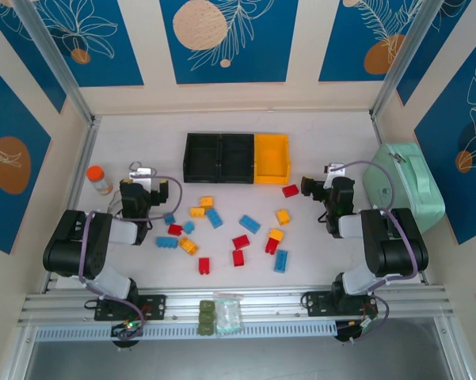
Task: Sort the legos into containers by color
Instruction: Pick up the lego from the center of the table.
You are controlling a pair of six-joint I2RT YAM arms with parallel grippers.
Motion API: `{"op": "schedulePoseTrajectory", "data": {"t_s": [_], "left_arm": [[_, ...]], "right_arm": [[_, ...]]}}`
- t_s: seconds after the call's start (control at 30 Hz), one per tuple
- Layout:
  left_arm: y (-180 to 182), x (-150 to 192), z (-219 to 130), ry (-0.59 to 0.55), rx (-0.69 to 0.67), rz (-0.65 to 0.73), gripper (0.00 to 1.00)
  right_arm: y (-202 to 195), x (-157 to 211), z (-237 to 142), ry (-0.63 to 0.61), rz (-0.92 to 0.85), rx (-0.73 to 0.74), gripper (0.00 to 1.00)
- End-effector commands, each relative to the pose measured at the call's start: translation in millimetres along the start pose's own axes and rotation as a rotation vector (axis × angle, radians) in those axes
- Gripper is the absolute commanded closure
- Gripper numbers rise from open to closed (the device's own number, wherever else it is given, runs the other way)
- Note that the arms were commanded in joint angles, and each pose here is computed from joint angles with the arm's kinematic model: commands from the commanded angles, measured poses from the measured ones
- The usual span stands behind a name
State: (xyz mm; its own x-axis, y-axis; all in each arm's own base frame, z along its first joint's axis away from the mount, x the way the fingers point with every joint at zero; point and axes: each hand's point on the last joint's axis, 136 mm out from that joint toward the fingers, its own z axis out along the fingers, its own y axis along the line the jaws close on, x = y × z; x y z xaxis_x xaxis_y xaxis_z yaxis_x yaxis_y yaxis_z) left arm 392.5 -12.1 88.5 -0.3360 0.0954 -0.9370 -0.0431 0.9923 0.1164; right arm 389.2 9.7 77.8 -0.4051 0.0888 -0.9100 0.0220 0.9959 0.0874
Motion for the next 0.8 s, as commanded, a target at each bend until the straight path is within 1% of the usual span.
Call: {"op": "schedulePoseTrajectory", "data": {"t_s": [0.0, 0.3, 0.4, 0.47, 0.53, 0.63, 0.7, 0.77], "left_arm": [[3, -6, 1, -0.023, 0.001, -0.011, 0.01], [3, -6, 1, -0.022, 0.004, -0.012, 0.01], [7, -9, -3, -0.035, -0.02, -0.02, 0.01], [11, -17, -8, -0.031, -0.034, -0.024, 0.01], [10, -27, -12, -0.013, -0.018, -0.011, 0.01], [12, -44, -16, 0.02, -0.021, -0.015, 0.01], [16, -53, -19, 0.044, -0.041, -0.066, 0.01], [14, -64, -24, 0.063, -0.02, -0.161, 0.01]], "right_arm": [[5, -18, 0, -0.049, 0.002, -0.019, 0.01], [5, -18, 0, -0.051, 0.003, -0.019, 0.01], [10, -23, -4, -0.053, -0.008, -0.049, 0.01], [16, -35, -10, -0.036, -0.026, -0.068, 0.01], [17, -48, -18, -0.031, -0.025, -0.064, 0.01], [22, -68, -31, -0.04, 0.01, -0.091, 0.01], [30, -81, -38, -0.033, 0.045, -0.126, 0.01], [41, -95, -48, -0.021, 0.114, -0.179, 0.01]]}}
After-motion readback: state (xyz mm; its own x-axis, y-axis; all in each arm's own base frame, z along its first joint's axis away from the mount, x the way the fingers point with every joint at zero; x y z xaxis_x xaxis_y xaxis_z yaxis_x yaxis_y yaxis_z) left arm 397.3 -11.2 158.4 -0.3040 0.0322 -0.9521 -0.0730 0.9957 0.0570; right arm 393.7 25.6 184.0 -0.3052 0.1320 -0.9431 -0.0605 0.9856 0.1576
